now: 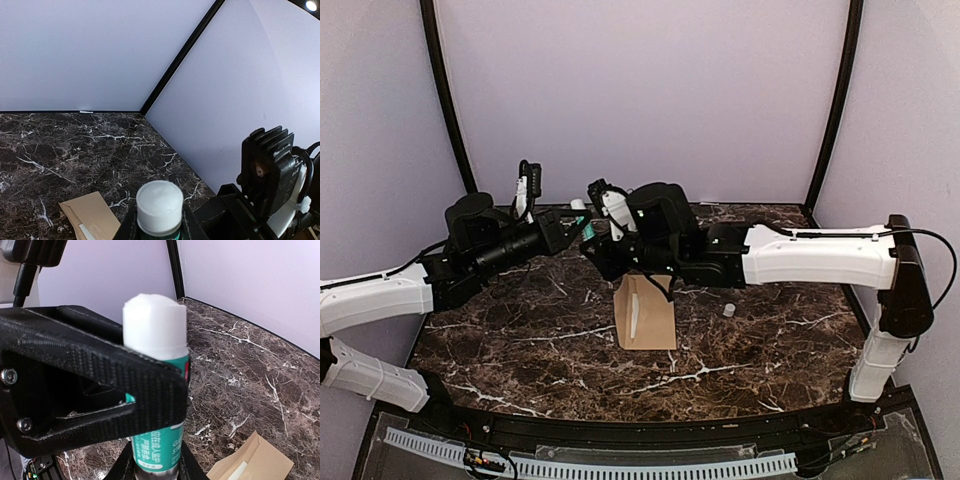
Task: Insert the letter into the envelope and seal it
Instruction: Unscrew the solid glue.
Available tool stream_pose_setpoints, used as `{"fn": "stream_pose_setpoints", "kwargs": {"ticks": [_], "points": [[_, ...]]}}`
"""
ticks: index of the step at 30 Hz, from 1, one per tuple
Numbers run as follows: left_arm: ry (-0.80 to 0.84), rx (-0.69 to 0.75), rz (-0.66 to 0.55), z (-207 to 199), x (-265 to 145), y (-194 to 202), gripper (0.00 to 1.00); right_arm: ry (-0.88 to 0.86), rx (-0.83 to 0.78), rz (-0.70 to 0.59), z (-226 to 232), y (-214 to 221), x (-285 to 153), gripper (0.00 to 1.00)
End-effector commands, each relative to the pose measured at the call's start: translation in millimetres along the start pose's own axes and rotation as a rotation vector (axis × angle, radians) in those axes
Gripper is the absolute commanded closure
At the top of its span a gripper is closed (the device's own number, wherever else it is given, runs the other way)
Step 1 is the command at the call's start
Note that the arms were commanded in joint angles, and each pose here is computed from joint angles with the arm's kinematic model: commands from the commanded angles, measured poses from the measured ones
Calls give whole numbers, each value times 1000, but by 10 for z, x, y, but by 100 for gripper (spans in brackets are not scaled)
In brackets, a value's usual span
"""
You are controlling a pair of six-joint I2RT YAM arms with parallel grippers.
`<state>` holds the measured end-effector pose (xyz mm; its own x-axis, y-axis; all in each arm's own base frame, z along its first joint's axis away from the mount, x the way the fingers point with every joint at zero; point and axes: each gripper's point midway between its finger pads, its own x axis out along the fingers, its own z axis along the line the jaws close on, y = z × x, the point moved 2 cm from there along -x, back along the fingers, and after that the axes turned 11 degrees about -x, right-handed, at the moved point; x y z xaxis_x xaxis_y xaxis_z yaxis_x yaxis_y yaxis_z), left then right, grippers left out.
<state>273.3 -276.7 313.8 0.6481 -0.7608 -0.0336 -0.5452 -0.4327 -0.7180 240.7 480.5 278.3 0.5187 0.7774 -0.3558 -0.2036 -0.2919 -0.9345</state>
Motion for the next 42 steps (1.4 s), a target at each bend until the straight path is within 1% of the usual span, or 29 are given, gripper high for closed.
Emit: {"fn": "stream_pose_setpoints", "kwargs": {"ticks": [1, 3, 6, 10, 12, 18, 21, 25, 28, 33, 38, 42], "points": [[44, 26, -13, -93, -27, -29, 100, -11, 16, -55, -13, -169, 26, 78], [45, 27, -14, -98, -32, -32, 100, -16, 21, -50, -20, -151, 28, 84], [54, 36, -15, -120, -41, -40, 100, -31, 40, -81, -34, -192, 1, 91], [99, 71, -8, -193, -64, -30, 100, -79, 61, -110, -61, -206, -73, 97], [145, 96, 2, -272, -88, -18, 100, -142, 65, -146, -26, -242, -159, 99], [357, 177, 67, -621, -249, 71, 100, -392, 30, -312, 210, -478, -621, 99], [460, 203, 72, -785, -365, 87, 100, -522, 34, -351, 331, -529, -771, 99], [589, 209, 118, -967, -480, 139, 100, -660, 49, -394, 426, -584, -938, 99], [665, 206, 127, -1075, -544, 124, 100, -720, 52, -441, 447, -648, -1074, 99], [772, 183, 201, -1201, -614, 183, 100, -786, 62, -475, 474, -686, -1205, 98], [795, 174, 236, -1199, -591, 239, 100, -818, 78, -496, 464, -688, -1273, 98], [793, 177, 228, -1193, -600, 236, 100, -829, 87, -512, 435, -687, -1328, 93]]}}
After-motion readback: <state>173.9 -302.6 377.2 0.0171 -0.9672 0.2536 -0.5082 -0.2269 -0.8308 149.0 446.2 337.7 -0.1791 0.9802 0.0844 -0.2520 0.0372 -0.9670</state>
